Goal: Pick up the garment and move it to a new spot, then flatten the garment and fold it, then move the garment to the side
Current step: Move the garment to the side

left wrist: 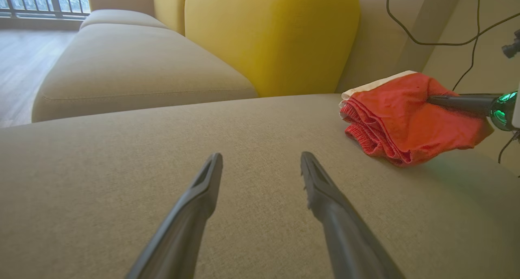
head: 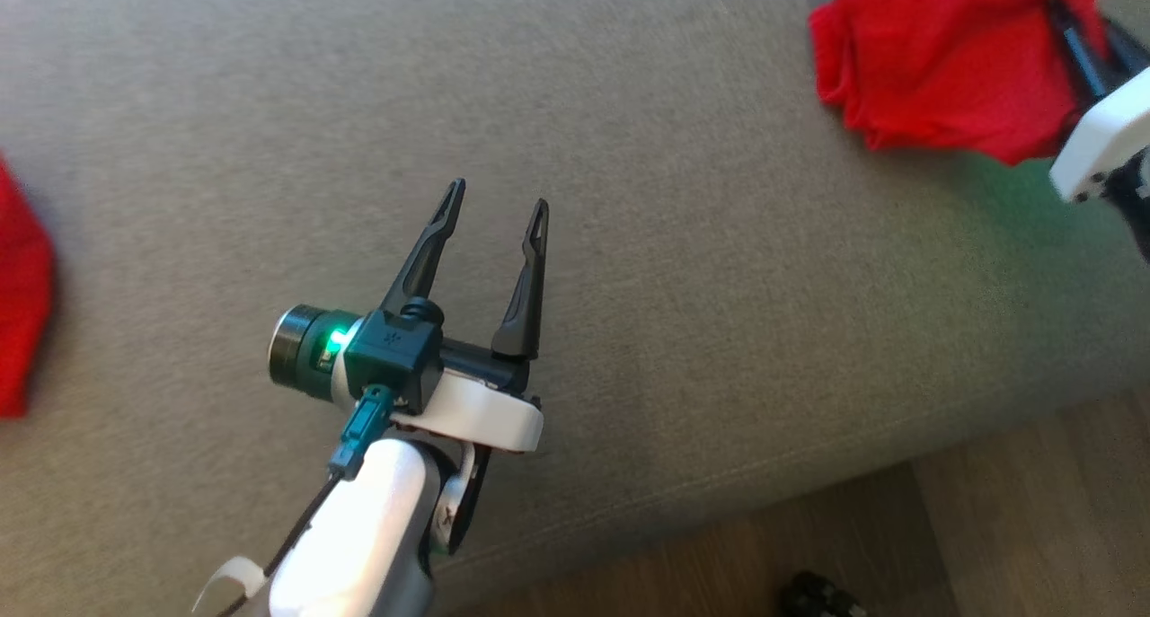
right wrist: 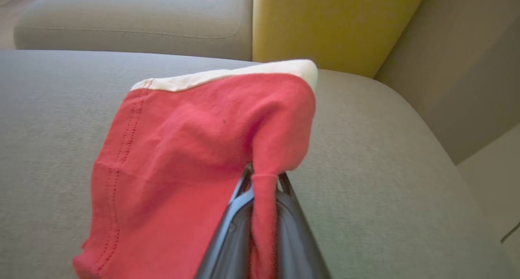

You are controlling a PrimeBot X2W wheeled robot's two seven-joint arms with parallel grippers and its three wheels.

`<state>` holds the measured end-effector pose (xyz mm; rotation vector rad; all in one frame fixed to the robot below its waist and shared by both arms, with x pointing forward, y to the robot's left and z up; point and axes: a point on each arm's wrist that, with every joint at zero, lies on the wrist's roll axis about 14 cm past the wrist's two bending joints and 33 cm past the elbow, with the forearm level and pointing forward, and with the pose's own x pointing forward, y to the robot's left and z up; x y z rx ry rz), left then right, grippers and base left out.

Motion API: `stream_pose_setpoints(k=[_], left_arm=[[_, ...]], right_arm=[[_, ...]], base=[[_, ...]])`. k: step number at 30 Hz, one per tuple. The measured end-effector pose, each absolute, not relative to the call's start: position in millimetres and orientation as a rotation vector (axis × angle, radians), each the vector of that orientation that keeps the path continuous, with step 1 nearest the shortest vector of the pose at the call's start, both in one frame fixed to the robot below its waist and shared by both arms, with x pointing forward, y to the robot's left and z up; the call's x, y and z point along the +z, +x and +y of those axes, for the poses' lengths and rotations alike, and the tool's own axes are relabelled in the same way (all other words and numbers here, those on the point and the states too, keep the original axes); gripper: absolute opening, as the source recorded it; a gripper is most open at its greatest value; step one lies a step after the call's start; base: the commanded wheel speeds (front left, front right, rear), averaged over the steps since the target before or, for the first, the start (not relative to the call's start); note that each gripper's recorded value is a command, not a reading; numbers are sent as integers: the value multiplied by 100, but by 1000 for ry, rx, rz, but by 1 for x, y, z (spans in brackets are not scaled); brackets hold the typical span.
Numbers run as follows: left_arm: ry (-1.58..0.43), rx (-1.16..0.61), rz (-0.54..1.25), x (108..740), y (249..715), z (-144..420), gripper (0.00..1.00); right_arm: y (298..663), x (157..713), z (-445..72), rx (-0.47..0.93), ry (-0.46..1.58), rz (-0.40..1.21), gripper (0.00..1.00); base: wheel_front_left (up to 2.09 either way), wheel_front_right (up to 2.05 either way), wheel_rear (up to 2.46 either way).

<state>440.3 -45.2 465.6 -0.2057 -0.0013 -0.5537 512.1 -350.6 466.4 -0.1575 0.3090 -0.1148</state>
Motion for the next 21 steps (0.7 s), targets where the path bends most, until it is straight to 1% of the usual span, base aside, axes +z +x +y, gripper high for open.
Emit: stream_pose_setpoints(k=[7,15,16,17,21], left_arm=[[-226,-586,42,446,442,-58,100],[-226,-576,49,443,444,-55,100],[-225,-574,49,443,444,-55,100],[-224,-571,48,444,444,-53,100],[-231,-553,48,445,445,-48,100]], right_arm=[[500,455,-386,-205,-171,335,0],[507,462,-392,-225,-157,298,0],[509,463,-391,-223,-158,295,40],[510,463,-391,-223,-153,294,100],[516,468,-386,-209,-155,268,100]], base=[[0,0,0],[0,0,0],[0,0,0],[0,0,0],[0,0,0]])
